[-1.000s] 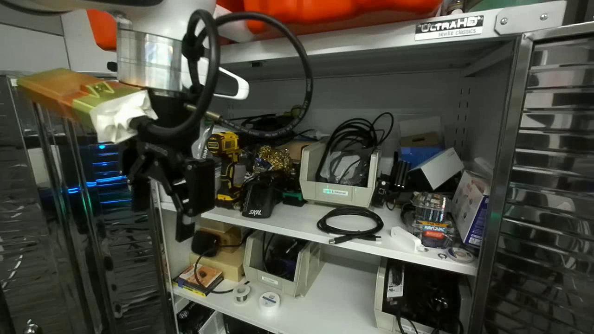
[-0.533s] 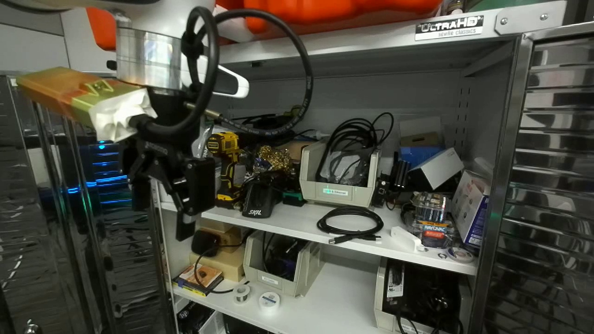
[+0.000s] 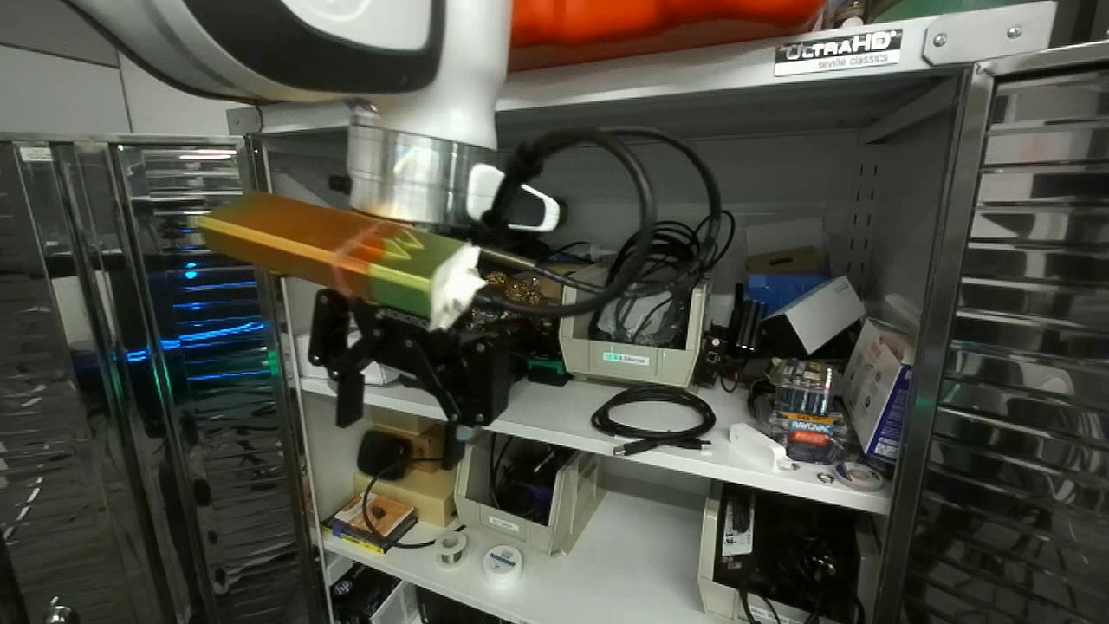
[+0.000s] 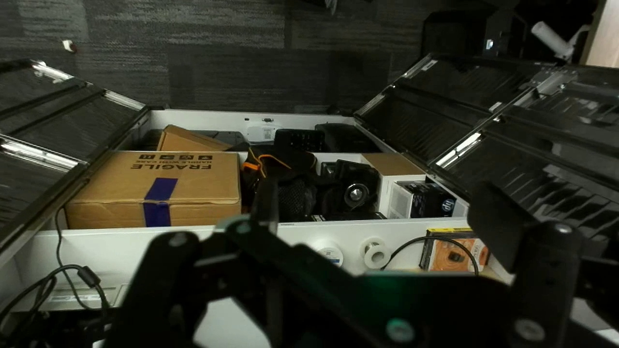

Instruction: Pick up the black cable and put it in the tool box

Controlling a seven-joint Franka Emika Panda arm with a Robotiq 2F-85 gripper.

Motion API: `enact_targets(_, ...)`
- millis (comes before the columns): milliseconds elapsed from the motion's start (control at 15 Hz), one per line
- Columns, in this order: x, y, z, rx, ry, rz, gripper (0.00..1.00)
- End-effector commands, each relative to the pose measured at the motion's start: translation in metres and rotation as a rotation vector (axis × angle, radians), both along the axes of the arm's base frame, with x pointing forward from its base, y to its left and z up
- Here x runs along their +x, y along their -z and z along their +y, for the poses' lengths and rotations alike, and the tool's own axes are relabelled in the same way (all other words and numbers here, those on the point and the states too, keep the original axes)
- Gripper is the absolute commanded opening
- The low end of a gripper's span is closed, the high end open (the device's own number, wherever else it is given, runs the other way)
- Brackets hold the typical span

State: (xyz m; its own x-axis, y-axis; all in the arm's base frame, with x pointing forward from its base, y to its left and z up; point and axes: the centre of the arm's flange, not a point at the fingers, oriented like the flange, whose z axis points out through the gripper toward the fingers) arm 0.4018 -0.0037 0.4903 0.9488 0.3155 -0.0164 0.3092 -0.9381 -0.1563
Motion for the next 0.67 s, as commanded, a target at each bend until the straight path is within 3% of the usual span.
enact_targets(0,0.054,0.028,-0.015,-0.002,-0.079,-0.016,1.0)
enact_targets(267,0.092,0.064,-0.025,-0.039,-0.056,-0.144,1.0)
enact_targets(600,0.142,0.076,-0.05,-0.071,0.09,-0.335,1.0)
